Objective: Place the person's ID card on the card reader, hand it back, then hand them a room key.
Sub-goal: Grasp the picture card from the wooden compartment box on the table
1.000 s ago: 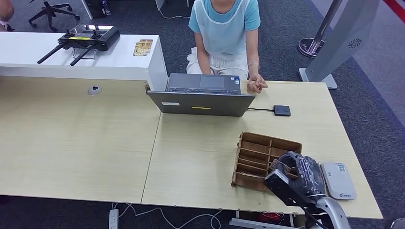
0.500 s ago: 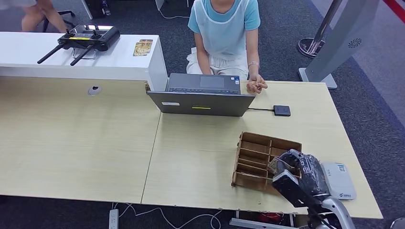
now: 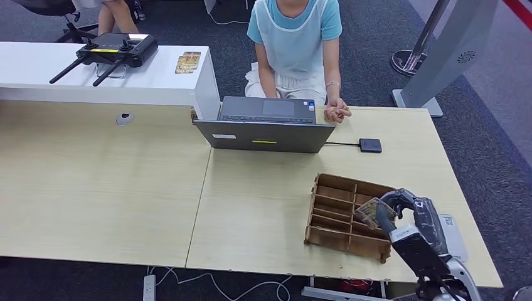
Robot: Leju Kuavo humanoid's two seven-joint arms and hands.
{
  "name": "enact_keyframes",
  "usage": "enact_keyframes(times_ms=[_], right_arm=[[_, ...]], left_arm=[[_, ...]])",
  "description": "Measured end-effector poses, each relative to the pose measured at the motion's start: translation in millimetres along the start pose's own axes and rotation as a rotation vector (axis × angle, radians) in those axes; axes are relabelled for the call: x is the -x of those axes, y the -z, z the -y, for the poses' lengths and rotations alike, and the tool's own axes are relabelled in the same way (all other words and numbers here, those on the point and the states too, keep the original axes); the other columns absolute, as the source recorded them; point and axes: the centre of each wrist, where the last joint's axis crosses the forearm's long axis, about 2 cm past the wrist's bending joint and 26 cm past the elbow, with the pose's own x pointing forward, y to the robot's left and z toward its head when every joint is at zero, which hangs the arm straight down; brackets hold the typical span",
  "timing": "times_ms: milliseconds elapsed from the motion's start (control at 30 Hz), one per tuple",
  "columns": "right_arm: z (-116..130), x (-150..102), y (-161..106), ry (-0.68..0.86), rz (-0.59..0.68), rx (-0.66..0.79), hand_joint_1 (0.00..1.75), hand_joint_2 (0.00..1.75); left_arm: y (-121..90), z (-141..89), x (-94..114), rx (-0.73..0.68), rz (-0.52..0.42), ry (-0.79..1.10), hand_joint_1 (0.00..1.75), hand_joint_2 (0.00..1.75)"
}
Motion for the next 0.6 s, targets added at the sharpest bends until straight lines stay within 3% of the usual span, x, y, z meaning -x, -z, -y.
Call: enact_keyframes(times_ms=[167, 600], right_arm=[[5.6, -5.2, 3.8, 0.045, 0.053, 0.027, 1.74, 1.75], [17.7, -11.0, 29.0, -0.009, 0.12, 0.06, 1.74, 1.75]], left_arm=[[0.1, -0.9, -0.1, 0.001, 0.003, 0.006, 0.0, 0.0], [0.8, -5.6, -1.5, 0.002, 0.009, 0.022, 0.0, 0.0]])
